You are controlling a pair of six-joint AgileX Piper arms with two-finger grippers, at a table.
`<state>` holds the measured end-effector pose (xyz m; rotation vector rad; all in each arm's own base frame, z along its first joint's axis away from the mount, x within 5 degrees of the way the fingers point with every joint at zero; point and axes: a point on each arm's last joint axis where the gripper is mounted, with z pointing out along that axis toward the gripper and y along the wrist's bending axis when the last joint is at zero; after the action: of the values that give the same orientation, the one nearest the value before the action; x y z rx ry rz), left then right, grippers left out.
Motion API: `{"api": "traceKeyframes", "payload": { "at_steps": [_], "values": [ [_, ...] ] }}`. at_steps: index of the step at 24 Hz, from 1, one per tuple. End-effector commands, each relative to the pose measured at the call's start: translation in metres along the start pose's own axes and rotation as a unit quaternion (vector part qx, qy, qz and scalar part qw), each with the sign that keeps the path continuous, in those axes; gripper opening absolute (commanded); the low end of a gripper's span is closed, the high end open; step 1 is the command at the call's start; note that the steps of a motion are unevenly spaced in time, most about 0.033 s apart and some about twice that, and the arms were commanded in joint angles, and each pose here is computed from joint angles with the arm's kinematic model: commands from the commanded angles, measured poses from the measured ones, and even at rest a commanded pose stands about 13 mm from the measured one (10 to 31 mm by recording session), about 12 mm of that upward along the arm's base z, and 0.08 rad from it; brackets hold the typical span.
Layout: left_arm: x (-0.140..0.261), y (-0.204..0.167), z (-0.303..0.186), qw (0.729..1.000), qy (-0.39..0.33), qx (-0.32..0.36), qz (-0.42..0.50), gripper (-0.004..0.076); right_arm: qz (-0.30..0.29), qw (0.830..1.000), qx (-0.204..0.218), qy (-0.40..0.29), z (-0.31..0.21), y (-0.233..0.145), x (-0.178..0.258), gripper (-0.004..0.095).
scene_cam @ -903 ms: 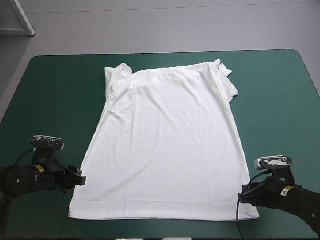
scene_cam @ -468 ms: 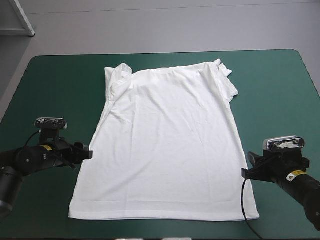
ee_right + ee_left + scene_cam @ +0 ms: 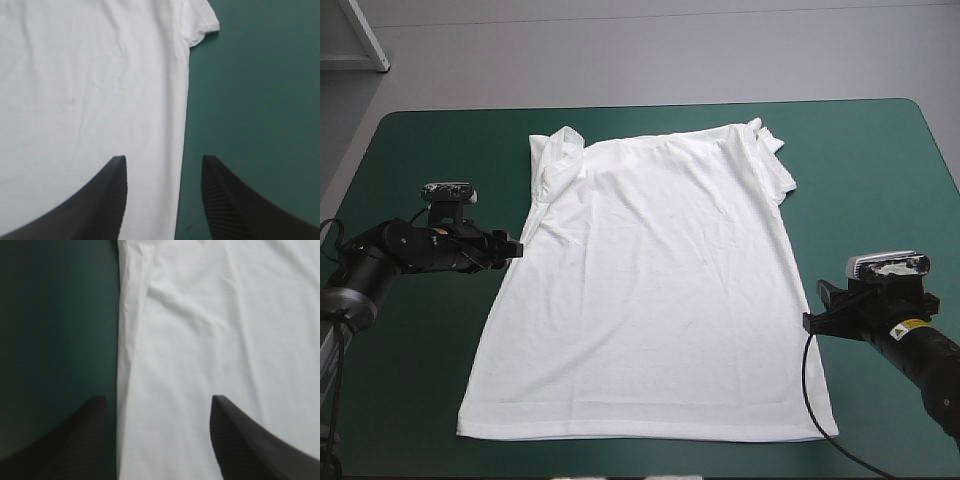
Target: Fold the cloth
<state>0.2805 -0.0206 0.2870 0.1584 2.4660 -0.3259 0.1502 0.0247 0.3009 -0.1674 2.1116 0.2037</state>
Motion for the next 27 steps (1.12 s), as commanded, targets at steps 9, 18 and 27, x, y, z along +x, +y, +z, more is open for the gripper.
{"api": "traceKeyframes", "payload": {
  "at_steps": [9,18,27],
  "values": [
    [-0.041,-0.001,0.041,0.998,-0.049,-0.006,0.046,0.0448,-0.001,0.999,0.012,-0.030,0.021,-0.007,-0.050,0.0442],
    [-0.046,0.013,0.093,0.998,-0.035,-0.025,0.041,0.0412,-0.006,1.000,0.012,-0.024,0.036,-0.009,-0.068,0.0373],
    [-0.041,0.018,0.106,0.998,-0.017,-0.035,0.055,0.0019,-0.038,0.999,0.011,0.008,0.056,-0.012,-0.066,0.0372]
  ]
}}
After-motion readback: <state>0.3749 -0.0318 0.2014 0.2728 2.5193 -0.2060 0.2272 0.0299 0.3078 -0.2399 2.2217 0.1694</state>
